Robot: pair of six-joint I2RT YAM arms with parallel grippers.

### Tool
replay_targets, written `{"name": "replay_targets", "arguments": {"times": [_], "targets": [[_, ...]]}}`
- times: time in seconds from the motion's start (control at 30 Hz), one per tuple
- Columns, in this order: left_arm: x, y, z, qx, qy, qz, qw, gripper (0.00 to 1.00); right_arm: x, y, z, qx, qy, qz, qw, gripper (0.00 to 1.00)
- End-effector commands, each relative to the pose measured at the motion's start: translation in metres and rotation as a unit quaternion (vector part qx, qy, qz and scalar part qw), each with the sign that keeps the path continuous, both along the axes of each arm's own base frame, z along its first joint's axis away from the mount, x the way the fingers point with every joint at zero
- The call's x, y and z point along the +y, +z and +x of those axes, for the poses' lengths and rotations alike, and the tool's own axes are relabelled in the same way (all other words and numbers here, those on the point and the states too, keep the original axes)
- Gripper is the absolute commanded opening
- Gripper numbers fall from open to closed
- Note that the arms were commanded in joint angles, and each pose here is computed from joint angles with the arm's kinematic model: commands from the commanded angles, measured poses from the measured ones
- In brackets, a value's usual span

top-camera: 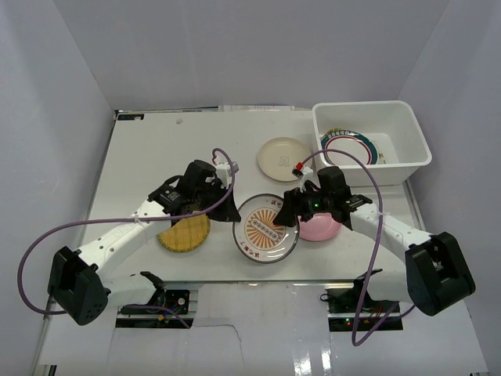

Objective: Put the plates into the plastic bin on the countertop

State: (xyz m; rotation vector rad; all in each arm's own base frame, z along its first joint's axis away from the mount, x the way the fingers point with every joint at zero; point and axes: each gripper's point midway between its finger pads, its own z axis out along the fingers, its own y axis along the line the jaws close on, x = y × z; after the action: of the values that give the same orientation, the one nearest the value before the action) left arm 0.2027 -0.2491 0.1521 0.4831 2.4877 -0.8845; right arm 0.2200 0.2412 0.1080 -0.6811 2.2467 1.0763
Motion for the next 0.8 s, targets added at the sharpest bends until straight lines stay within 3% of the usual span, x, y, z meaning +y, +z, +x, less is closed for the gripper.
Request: {"name": "replay_targets", "arguments": {"times": [0.0, 0.03, 0.07, 0.13, 0.17, 0.2, 0.23, 0.27, 0.4, 0.5, 0.6, 0.77], "targets": [[-0.011, 0.048, 0.0, -0.033, -0.021, -0.066, 0.997, 0.0, 0.003, -0.004, 0.004, -0.014, 0.011, 0.001, 1.0, 0.91], [-0.012, 0.053, 0.0, -0.036, -0.022, -0.072, 0.996, 0.0, 0.006, -0.002, 0.0, -0.01, 0.023, 0.012, 1.0, 0.94], [-0.011, 0.054, 0.002, -0.039, -0.019, -0.072, 0.996, 0.0, 0.01, 0.002, -0.001, -0.015, 0.035, 0.028, 0.999, 0.91], [-0.008, 0.056, 0.007, -0.046, -0.009, -0.066, 0.997, 0.0, 0.02, 0.017, -0.008, -0.017, 0.062, 0.071, 0.995, 0.51], [-0.004, 0.055, 0.012, -0.053, 0.004, -0.055, 0.997, 0.02, 0.021, 0.025, -0.008, -0.026, 0.059, 0.082, 0.995, 0.16], [-0.001, 0.055, 0.015, -0.058, 0.015, -0.046, 0.997, 0.19, 0.022, 0.03, -0.005, -0.025, 0.05, 0.087, 0.995, 0.08], [0.003, 0.056, 0.019, -0.067, 0.025, -0.037, 0.997, 0.3, 0.021, 0.039, 0.0, -0.039, 0.039, 0.09, 0.994, 0.08], [0.01, 0.059, 0.029, -0.085, 0.05, -0.021, 0.995, 0.53, 0.022, 0.046, 0.004, -0.044, 0.032, 0.095, 0.994, 0.08], [0.03, 0.08, 0.049, -0.145, 0.109, 0.004, 0.983, 0.98, 0.016, 0.106, 0.045, -0.085, -0.033, 0.128, 0.988, 0.08], [0.047, 0.098, 0.056, -0.194, 0.141, 0.014, 0.971, 0.98, -0.014, 0.145, 0.087, -0.122, -0.117, 0.142, 0.975, 0.08], [0.061, 0.108, 0.053, -0.236, 0.152, 0.016, 0.96, 0.98, -0.075, 0.186, 0.133, -0.15, -0.245, 0.157, 0.945, 0.08], [0.077, 0.102, 0.049, -0.28, 0.172, 0.004, 0.944, 0.98, -0.204, 0.184, 0.181, -0.153, -0.48, 0.136, 0.853, 0.08]]}}
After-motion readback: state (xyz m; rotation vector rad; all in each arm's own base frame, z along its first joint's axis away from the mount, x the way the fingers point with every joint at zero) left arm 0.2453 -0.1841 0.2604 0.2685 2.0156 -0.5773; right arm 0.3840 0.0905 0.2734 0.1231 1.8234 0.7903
